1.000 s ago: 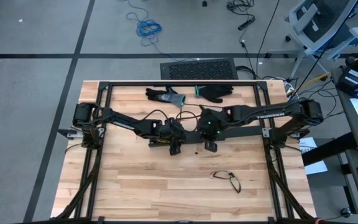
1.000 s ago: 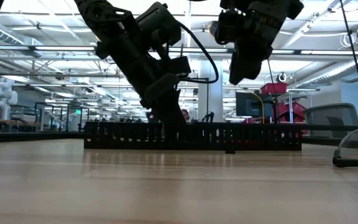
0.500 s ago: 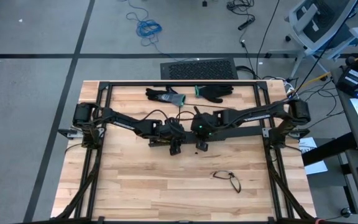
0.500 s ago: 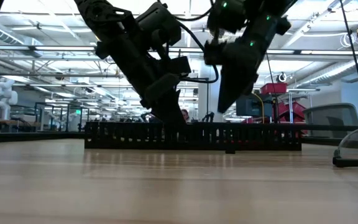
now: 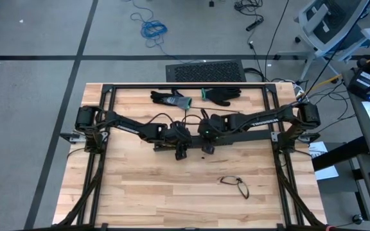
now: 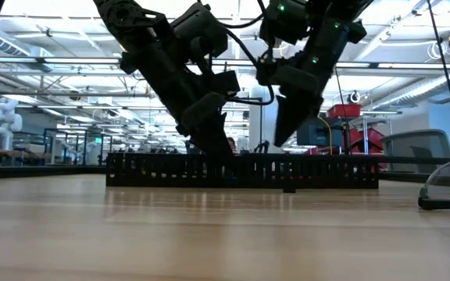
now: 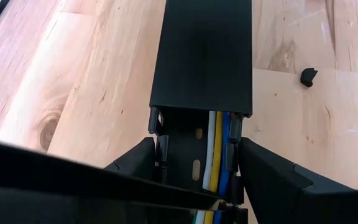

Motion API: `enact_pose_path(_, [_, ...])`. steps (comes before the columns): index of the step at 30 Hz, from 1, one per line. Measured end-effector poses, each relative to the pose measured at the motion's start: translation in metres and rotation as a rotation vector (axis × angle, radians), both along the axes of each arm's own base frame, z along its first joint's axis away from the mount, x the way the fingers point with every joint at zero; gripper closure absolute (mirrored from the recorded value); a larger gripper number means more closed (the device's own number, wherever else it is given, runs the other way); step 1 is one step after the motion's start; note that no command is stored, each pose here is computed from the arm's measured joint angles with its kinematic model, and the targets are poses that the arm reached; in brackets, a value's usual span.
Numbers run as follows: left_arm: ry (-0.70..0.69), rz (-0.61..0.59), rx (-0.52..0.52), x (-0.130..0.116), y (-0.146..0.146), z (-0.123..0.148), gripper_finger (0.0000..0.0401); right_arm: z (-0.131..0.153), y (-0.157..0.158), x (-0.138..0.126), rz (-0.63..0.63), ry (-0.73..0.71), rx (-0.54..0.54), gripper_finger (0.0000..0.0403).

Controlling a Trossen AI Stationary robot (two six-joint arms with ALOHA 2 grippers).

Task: Ziptie cables
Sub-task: Close the black cable duct

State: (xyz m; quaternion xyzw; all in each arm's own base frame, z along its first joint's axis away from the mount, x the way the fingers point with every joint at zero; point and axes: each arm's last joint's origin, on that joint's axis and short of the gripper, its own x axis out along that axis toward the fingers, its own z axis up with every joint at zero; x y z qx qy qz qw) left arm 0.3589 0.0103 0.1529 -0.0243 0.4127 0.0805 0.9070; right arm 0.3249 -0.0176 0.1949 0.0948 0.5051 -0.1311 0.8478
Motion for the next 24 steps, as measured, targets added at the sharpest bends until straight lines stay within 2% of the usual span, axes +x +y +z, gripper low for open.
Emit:
enact_pose_path(4, [0.001,0.000,0.000,0.000,0.000,0.000,0.0186,-0.003,0.001,-0.005,0.005,0.063,0.002,0.0403])
enact_pose_path(8, [0.001,0.000,0.000,0.000,0.000,0.000,0.0186,-0.003,0.000,-0.003,0.017,0.044,-0.005,0.0403])
enact_pose_path(14, [0.010,0.002,-0.001,-0.001,0.000,-0.001,0.0186,-0.023,0.000,0.010,0.018,0.046,-0.008,0.0403])
enact_pose_path(18, [0.009,0.002,-0.001,-0.001,0.000,-0.001,0.0186,-0.036,-0.001,0.022,0.012,0.008,-0.007,0.0403])
enact_pose_path(24, [0.008,0.002,-0.001,-0.001,0.000,-0.001,0.0186,-0.037,-0.001,0.030,0.012,-0.071,0.018,0.0403])
